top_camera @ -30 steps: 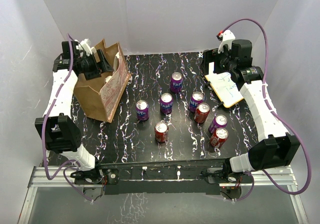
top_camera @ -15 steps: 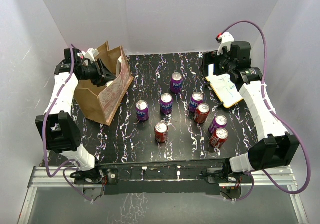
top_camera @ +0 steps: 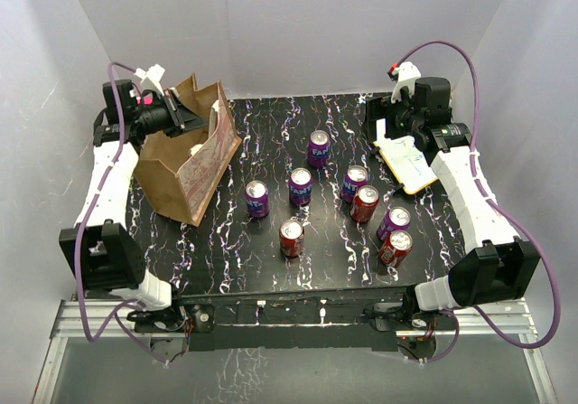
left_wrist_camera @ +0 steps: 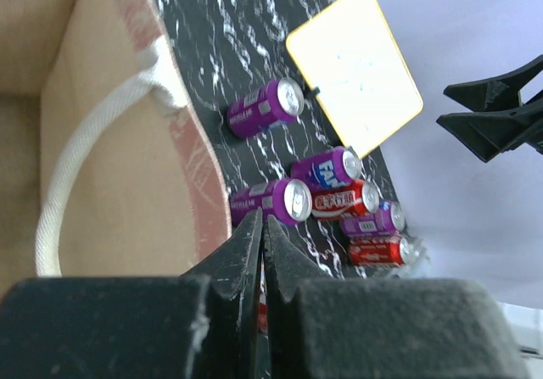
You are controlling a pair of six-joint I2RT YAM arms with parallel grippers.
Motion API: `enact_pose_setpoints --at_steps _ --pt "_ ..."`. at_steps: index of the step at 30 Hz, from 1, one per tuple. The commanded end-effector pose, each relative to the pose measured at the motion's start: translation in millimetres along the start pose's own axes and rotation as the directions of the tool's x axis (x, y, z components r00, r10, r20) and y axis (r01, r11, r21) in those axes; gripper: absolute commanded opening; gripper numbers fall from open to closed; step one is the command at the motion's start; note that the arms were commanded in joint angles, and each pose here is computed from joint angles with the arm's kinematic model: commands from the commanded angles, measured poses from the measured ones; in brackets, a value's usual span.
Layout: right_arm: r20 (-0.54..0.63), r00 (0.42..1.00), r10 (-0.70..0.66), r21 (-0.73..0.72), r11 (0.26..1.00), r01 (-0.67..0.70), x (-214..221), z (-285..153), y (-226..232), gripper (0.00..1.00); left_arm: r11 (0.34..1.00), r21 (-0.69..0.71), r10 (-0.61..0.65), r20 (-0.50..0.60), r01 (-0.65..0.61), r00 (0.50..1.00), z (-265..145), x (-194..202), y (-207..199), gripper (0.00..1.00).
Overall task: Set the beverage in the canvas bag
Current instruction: Adjust the canvas bag at the center of the board.
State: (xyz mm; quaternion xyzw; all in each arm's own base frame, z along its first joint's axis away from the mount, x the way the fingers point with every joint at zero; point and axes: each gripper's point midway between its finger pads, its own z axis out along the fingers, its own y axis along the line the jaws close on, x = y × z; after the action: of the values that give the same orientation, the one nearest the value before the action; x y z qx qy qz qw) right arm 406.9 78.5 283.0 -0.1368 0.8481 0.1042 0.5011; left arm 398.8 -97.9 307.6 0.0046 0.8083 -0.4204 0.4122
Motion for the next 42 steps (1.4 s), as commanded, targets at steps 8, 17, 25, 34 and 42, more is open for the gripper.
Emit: enact_pose_setpoints --at_steps 8,17,25,34,42 --pt "0.049 0.998 -0.031 0.018 0.999 0.03 -12.8 2.3 -6.2 0.98 0.971 -0.175 0.162 -0.03 -0.165 0.986 -2.9 -9.2 37.3 0.5" --pt "0.045 0.998 -0.043 0.035 0.999 0.041 -8.6 -2.4 -8.3 0.98 0.918 -0.183 0.326 -0.154 -0.351 0.933 24.1 -0.3 94.2 0.82" --pt "0.045 0.997 -0.061 0.054 0.997 0.059 -10.4 -3.8 -12.3 0.98 0.908 -0.234 0.305 -0.2 -0.347 0.931 62.7 10.8 136.2 0.9" --pt "0.037 0.997 -0.062 0.069 0.996 0.06 -5.3 -5.3 -17.8 0.98 0.876 -0.299 0.286 -0.309 -0.378 0.907 92.0 54.6 159.2 0.82" --pt "0.029 0.998 -0.052 0.063 0.997 0.05 -1.3 -1.6 -17.9 0.98 0.843 -0.31 0.393 -0.204 -0.44 0.897 87.1 21.0 138.4 0.31"
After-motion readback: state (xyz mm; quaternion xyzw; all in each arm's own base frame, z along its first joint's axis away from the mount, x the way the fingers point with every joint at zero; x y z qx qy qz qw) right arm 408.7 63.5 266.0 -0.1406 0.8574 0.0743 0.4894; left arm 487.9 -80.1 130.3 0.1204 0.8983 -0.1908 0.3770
